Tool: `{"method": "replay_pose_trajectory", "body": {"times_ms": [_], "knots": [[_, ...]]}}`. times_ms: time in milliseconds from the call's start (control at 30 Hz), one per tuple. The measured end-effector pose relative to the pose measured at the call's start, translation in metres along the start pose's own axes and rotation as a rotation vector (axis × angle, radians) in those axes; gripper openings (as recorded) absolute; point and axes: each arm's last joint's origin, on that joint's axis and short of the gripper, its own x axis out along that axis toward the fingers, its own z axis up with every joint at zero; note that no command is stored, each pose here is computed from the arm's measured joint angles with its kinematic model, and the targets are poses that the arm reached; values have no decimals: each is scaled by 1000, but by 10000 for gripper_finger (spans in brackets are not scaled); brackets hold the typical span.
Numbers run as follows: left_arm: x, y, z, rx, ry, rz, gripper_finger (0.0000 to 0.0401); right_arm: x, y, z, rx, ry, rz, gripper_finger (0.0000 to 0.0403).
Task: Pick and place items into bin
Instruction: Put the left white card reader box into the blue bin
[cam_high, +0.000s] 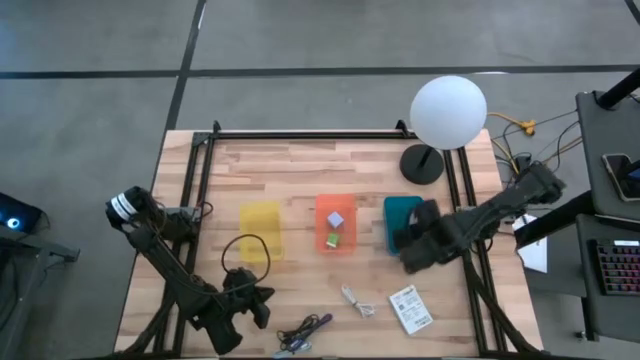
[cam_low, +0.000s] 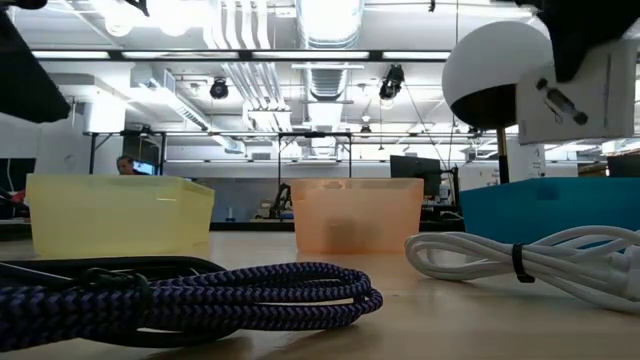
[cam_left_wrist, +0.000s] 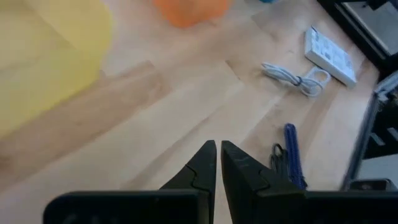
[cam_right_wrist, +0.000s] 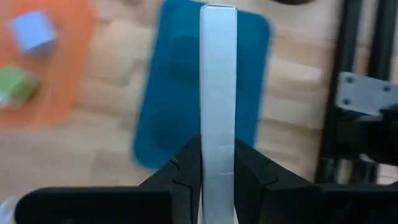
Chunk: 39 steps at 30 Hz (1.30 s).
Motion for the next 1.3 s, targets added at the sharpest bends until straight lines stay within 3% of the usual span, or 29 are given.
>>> {"method": "replay_pose_trajectory", "body": {"times_ms": [67, 300, 500, 700, 900, 1033, 1167, 1300], "knots": [[-2, 1, 6, 4, -2, 13, 8, 11, -12, 8, 55, 7, 3, 54], [-13, 3, 23, 5, -2, 21, 8, 55, -20, 12, 223, 58, 215, 54], [-20, 2, 31, 11, -8, -1, 8, 90, -22, 6, 329, 59, 194, 54], [-25, 1, 36, 71, -12, -19, 8, 97, -19, 3, 324, 71, 246, 54], [-25, 1, 36, 84, -15, -16, 8, 98, -24, 3, 288, 54, 197, 54], [-24, 1, 36, 98, -15, -15, 8, 97, -18, 3, 299, 67, 254, 58], [-24, 1, 36, 100, -16, -15, 8, 96, -14, 4, 306, 59, 292, 81], [-24, 1, 36, 103, -16, -14, 8, 98, -17, 3, 292, 50, 257, 117]]}}
